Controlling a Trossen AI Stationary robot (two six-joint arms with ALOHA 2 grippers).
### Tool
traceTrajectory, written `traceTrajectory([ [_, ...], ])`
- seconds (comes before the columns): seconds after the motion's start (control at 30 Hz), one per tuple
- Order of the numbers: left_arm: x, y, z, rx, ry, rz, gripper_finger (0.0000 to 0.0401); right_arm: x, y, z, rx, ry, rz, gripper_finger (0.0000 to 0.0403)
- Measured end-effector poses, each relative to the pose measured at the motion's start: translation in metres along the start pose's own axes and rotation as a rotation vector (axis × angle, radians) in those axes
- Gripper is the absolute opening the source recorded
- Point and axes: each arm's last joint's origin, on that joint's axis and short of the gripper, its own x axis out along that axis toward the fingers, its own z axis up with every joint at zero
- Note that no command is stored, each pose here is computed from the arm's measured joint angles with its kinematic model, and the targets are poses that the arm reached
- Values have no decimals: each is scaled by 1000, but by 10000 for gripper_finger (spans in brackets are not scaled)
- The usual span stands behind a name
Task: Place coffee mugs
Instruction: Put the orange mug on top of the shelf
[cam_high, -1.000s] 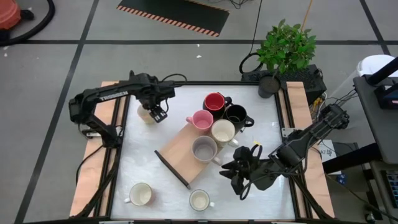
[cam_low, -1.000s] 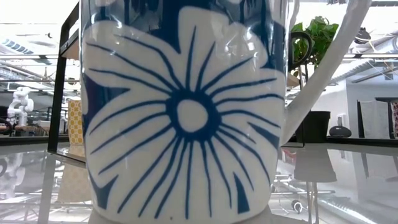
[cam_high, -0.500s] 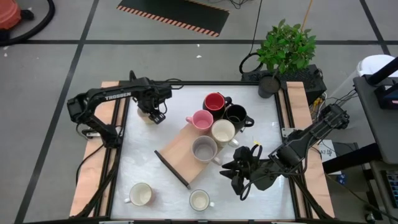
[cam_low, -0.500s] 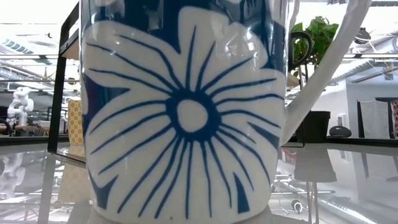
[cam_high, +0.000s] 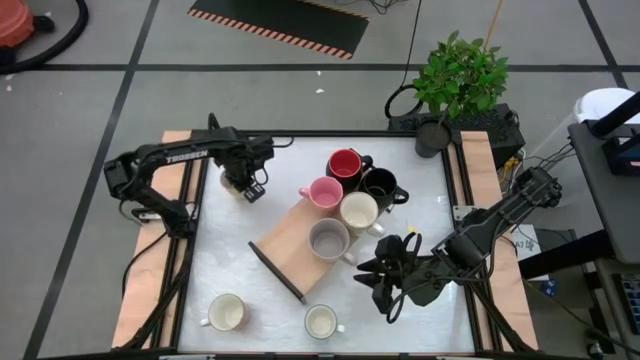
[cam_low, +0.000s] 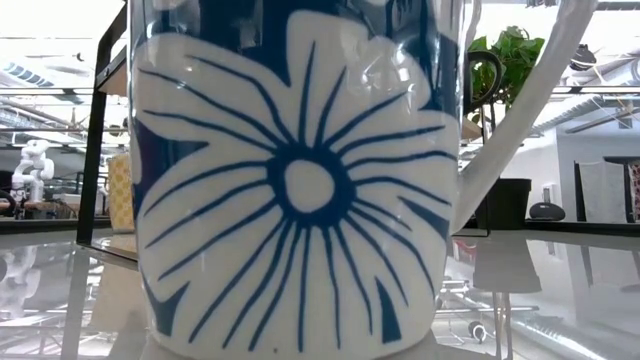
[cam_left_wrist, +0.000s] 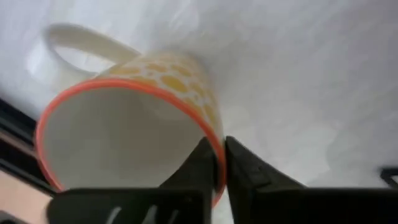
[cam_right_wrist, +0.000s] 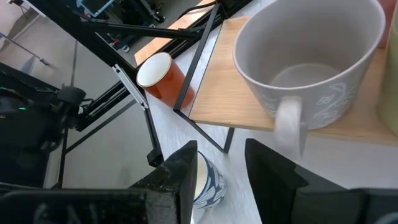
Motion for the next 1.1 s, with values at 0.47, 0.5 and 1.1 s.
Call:
traceTrajectory([
  [0.47, -109, -34, -42, 220, -303, -63, 19, -2, -4, 4, 33, -3, -14, 123],
  [0.5, -117, -37, -46, 247, -324, -57, 19, -4, -4, 7, 52, -13, -7, 123],
  [1.1, -203, -69, -89, -241, -458, -478, 19, -22, -29, 88, -30, -325, 53, 123],
])
